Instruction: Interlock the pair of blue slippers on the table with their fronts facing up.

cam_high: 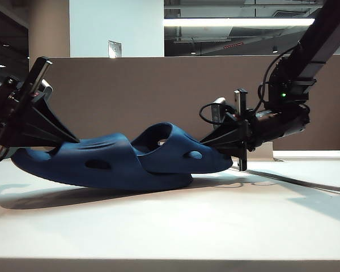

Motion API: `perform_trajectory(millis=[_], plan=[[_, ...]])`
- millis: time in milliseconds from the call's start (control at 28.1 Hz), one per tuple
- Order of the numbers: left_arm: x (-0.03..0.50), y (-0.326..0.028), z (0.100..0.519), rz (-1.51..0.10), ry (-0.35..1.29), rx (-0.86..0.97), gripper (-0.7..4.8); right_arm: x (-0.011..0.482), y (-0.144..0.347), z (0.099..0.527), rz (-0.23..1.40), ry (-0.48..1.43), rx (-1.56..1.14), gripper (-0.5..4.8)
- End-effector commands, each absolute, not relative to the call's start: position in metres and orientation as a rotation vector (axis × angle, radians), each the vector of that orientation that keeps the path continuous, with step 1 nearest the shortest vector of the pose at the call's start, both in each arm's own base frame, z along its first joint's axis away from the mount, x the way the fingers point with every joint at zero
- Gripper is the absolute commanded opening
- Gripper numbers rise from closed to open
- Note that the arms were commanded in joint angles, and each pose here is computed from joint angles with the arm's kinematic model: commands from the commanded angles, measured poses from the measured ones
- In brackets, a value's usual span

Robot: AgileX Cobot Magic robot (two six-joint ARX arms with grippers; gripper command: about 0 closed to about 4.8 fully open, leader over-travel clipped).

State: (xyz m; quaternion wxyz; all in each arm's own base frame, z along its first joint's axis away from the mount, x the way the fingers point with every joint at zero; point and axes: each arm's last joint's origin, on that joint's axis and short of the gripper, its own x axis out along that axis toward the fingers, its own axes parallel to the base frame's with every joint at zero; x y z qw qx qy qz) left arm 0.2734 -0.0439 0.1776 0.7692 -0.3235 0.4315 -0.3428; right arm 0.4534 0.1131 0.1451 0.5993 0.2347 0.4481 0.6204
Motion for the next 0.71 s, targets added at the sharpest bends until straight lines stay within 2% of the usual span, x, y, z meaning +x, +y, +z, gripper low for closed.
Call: perform_trajectory(millis=[36,712], plan=[[0.276,-0.047,0.182,-0.786,0.886,-0.664,-0.06,0.455,0.129,0.146,1.422,1.067,0.51,-0.01],[0.275,-0.046,0.179,-0.769,0.896,-0.622,-0.06,0.455,0.157,0.146,1.404,1.097,0.463,-0.01]])
